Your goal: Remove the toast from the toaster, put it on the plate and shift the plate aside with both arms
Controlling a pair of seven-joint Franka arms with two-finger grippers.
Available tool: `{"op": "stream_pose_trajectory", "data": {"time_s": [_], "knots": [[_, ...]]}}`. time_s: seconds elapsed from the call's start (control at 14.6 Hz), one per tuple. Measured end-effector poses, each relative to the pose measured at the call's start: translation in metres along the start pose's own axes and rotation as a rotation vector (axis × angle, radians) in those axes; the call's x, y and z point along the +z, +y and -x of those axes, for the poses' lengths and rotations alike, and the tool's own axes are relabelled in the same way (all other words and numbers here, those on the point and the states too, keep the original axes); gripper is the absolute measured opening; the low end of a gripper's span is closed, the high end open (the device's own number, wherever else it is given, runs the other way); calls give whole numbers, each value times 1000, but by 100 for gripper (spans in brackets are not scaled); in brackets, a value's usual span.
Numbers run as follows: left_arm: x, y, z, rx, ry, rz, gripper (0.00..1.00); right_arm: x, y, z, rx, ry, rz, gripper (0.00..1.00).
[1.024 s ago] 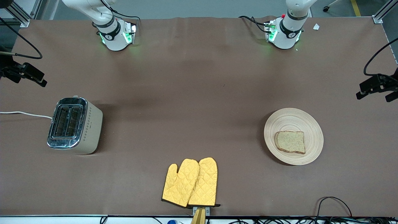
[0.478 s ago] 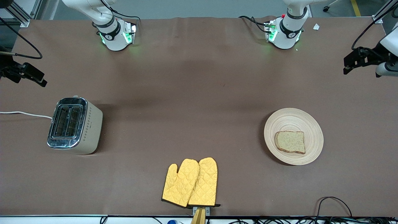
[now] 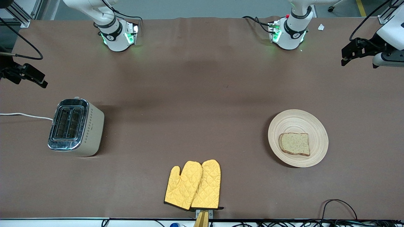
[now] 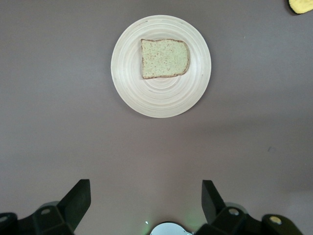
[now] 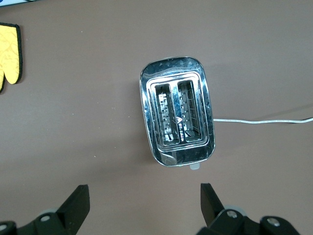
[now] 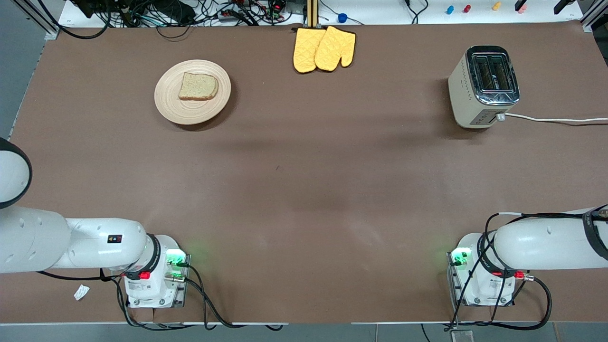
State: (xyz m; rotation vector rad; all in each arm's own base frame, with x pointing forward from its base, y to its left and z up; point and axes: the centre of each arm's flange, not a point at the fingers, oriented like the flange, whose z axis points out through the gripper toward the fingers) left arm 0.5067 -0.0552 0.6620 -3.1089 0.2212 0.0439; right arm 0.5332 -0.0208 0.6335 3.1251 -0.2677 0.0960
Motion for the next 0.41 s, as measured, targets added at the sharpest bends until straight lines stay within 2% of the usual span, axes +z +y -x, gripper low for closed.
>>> {"op": "stream_pose_trajectory", "data": {"time_s": [0.41], "knots": [[-1, -1, -3, -2, 3, 6, 100, 0, 0, 0, 0, 0, 0, 100]]}}
